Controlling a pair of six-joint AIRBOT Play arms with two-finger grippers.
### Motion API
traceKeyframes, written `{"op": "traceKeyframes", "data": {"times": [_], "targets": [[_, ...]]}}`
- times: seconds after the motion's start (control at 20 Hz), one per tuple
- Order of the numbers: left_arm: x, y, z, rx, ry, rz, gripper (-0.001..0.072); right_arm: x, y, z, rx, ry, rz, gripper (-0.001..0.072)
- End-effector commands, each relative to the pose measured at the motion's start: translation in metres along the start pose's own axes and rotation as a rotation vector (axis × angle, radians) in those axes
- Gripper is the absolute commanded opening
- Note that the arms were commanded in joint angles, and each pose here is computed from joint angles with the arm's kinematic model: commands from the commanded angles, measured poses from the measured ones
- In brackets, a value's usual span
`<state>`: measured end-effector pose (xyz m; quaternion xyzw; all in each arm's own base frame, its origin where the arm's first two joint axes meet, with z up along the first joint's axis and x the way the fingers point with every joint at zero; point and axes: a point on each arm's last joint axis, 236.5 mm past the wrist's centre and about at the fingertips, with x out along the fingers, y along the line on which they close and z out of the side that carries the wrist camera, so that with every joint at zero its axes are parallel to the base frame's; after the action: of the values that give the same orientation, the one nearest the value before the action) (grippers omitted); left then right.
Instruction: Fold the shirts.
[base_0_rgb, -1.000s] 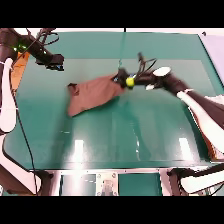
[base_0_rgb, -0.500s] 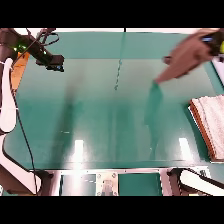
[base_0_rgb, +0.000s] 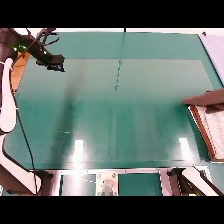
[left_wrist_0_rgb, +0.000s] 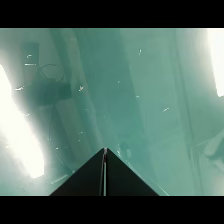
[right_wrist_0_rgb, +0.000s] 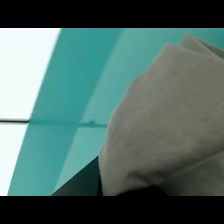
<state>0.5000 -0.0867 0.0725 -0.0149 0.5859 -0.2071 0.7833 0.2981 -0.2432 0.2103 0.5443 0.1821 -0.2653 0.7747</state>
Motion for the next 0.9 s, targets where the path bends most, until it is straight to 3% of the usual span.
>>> {"op": "traceKeyframes", "data": {"times": [0.0, 0.25, 0.45, 0.5, 0.55, 0.6, 0.85], "targets": [[0.000, -0.001, 0.000, 0.001, -0.001, -0.003, 0.0021, -0.036, -0.080, 0.008, 0.171, -0.112, -0.152, 0.0015], [0.000, -0.001, 0.000, 0.001, -0.002, -0.005, 0.0021, -0.068, -0.201, -0.021, 0.257, -0.073, -0.457, 0.0015], [-0.001, -0.006, 0.002, 0.001, -0.007, -0.023, 0.0021, -0.076, -0.262, -0.039, 0.302, -0.058, -0.614, 0.0017], [-0.001, -0.007, 0.002, 0.001, -0.009, -0.027, 0.0021, -0.074, -0.271, -0.045, 0.303, -0.046, -0.635, 0.0124], [0.000, -0.008, 0.002, 0.002, -0.009, -0.029, 0.0021, -0.073, -0.280, -0.052, 0.312, -0.026, -0.657, 0.0445], [0.000, -0.008, 0.002, 0.002, -0.010, -0.033, 0.0021, -0.072, -0.286, -0.057, 0.314, -0.008, -0.674, 0.0603], [0.000, -0.008, 0.004, 0.002, -0.017, -0.033, 0.0021, -0.117, -0.283, -0.028, 0.178, -0.044, -0.813, 0.0603]]}}
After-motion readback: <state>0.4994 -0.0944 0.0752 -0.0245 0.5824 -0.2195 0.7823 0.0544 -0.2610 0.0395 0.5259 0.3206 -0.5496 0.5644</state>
